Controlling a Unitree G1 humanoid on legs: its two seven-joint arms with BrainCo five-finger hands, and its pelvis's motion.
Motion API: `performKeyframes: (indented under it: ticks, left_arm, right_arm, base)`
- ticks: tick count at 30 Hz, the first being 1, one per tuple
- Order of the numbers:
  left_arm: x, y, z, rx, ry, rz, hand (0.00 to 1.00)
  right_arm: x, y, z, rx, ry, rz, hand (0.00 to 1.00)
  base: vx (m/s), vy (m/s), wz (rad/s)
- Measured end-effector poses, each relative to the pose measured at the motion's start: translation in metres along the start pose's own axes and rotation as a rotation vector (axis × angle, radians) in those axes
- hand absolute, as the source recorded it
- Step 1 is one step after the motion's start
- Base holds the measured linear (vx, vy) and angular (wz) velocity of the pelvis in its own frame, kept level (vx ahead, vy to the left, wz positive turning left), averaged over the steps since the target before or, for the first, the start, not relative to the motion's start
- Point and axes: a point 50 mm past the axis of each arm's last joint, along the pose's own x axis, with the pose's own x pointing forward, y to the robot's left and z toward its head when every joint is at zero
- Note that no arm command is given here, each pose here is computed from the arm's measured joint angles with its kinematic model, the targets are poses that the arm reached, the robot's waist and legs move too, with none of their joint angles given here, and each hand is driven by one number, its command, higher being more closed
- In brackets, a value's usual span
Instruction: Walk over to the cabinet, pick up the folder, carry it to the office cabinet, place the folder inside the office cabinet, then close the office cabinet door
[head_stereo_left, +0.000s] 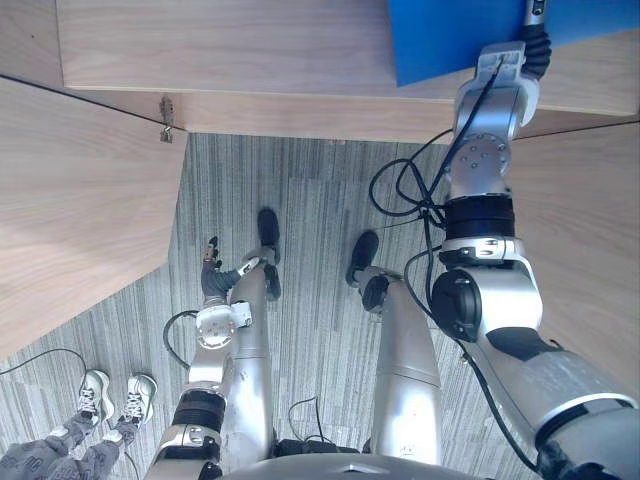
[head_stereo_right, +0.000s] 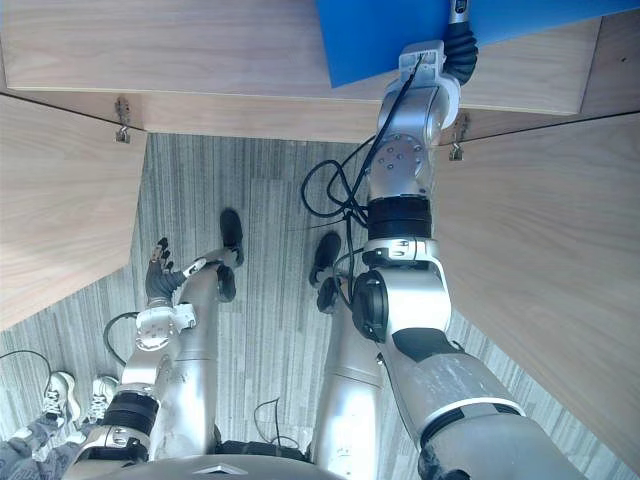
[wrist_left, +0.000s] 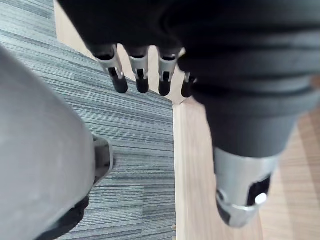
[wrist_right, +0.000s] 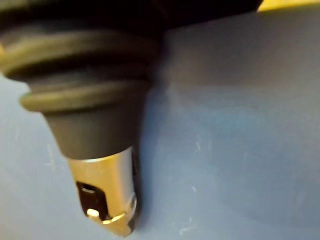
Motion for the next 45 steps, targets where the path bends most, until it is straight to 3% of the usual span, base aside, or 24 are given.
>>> performKeyframes:
  ticks: [25, 41, 45]
  left_arm:
    - [-0.005, -0.014, -0.009, 0.007, 0.049, -0.052, 0.00]
    - [-0.005, -0.011, -0.021, 0.007, 0.108, -0.029, 0.00]
    - [-0.005, -0.006, -0.026, 0.008, 0.135, -0.007, 0.00]
  right_arm:
    - [-0.009, 0.035, -0.018, -0.044, 0.051, 0.124, 0.00]
    - [-0.005, -0.017, -0.034, -0.143, 0.118, -0.001, 0.00]
    - [-0.009, -0.041, -0.036, -0.332, 0.102, 0.019, 0.00]
  base:
    - [-0.01, -0.001, 0.00]
    - [0.00, -0.002, -0.01]
    - [-0.01, -0.014, -0.11]
